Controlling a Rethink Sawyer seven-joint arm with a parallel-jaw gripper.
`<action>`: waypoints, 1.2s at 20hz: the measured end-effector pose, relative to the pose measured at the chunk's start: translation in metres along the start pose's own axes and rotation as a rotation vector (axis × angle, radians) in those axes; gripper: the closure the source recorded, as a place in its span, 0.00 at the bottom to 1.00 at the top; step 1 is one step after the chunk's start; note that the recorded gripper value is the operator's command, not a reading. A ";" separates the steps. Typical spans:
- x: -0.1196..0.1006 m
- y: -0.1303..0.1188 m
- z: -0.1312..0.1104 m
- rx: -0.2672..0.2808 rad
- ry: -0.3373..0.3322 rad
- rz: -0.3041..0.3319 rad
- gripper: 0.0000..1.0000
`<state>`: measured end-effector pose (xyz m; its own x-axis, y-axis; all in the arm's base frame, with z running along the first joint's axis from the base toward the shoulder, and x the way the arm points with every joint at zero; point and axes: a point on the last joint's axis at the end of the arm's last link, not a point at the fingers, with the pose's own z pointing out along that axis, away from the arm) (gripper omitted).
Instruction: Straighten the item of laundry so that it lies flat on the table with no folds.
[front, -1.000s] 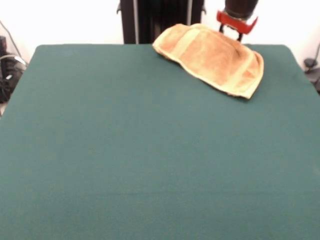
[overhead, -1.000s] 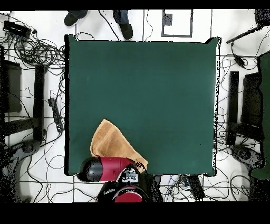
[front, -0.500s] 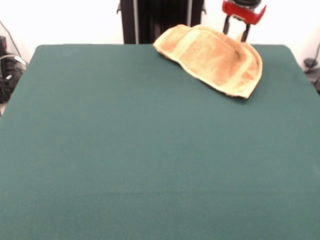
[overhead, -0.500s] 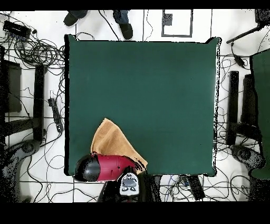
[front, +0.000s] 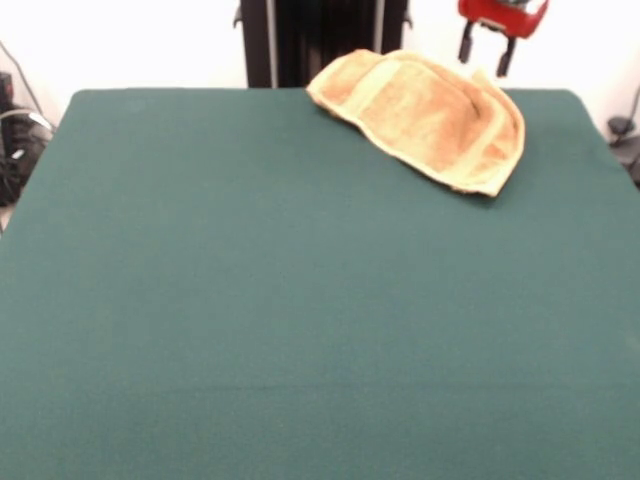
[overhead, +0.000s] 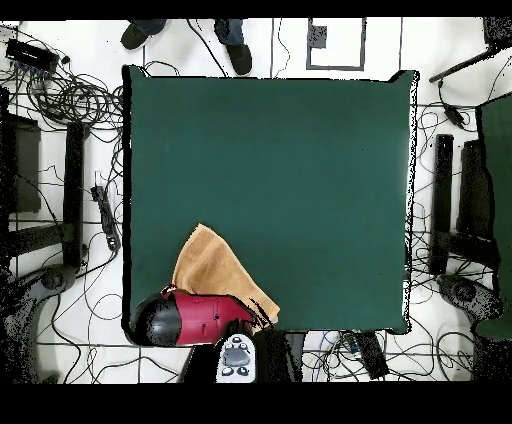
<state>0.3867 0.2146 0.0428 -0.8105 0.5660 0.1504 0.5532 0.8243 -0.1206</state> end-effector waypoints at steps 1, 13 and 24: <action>0.001 0.000 0.000 0.000 0.000 -0.002 0.00; -0.046 -0.015 0.059 0.040 0.066 0.072 0.00; -0.064 -0.015 0.082 0.077 0.149 0.144 0.00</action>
<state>0.4149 0.1648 -0.0456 -0.6838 0.6783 0.2690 0.6402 0.7345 -0.2250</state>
